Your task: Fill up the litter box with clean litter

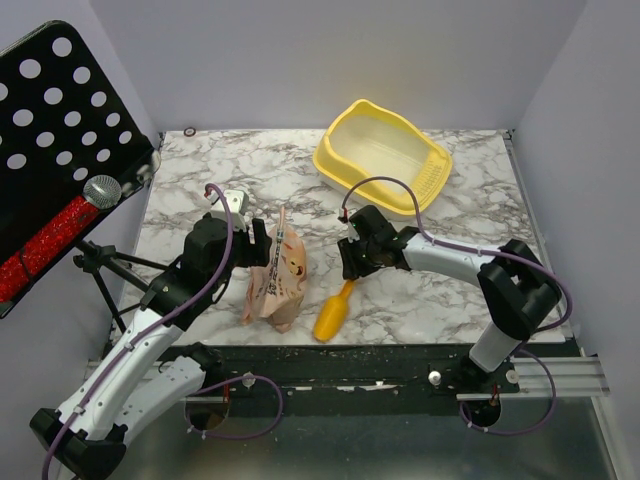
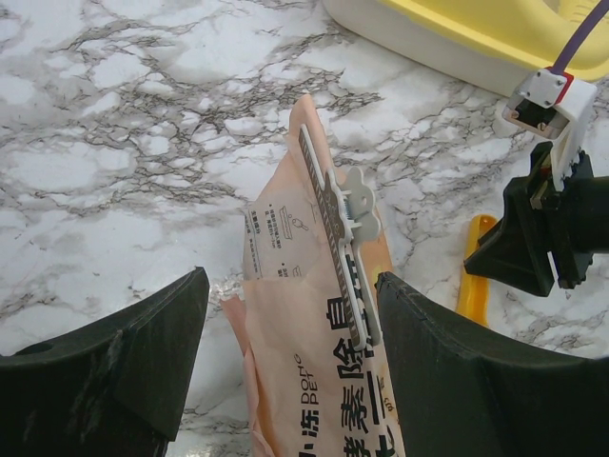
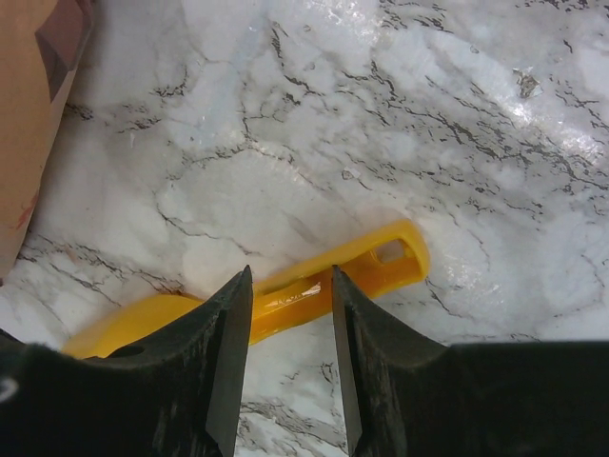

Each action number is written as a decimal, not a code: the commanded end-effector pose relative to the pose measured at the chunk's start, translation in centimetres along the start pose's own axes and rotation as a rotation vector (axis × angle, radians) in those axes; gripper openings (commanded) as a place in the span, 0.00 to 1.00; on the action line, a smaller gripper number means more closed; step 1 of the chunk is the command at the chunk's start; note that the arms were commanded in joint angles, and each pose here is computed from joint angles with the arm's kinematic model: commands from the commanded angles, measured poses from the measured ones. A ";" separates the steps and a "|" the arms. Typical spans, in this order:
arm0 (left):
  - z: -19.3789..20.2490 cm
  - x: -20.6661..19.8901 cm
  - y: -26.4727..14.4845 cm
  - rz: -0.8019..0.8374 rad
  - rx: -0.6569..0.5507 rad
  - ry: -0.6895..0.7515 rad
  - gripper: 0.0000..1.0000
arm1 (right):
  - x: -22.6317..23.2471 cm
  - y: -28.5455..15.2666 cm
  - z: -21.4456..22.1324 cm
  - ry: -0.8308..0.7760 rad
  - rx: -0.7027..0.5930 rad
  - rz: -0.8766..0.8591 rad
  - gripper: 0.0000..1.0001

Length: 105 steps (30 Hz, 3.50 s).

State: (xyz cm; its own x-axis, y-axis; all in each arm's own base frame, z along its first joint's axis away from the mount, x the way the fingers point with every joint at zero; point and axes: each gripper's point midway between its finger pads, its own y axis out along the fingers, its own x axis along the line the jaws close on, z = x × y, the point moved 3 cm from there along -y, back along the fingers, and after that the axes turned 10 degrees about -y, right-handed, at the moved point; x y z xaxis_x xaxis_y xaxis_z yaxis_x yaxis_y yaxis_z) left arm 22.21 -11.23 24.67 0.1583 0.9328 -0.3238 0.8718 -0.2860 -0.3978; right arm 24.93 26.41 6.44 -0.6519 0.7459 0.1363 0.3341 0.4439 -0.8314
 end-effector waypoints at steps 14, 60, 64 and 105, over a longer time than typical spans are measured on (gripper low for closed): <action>-0.4 -0.1 -0.6 0.021 -0.028 -0.016 0.80 | -2.2 1.5 4.0 0.046 0.114 0.157 0.47; -0.2 -0.3 -0.5 0.033 -0.024 -0.017 0.81 | -31.3 -11.0 5.3 1.300 -0.194 0.902 0.23; 0.1 -0.1 -0.1 0.020 -0.005 -0.008 0.82 | -31.5 -10.7 5.2 1.290 -0.183 0.896 0.51; 10.9 -1.6 0.2 -0.046 0.519 -0.138 0.43 | -17.7 -13.7 -7.2 0.485 -0.381 0.477 0.70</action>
State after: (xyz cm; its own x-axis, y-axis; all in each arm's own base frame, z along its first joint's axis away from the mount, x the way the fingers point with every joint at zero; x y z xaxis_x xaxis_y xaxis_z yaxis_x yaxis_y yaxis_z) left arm 17.19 -14.29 17.11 0.0307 0.9054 -0.4234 0.5579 -0.3670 -0.7444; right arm 37.23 9.64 18.90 0.0256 0.9962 0.0827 0.7616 0.0341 -0.6472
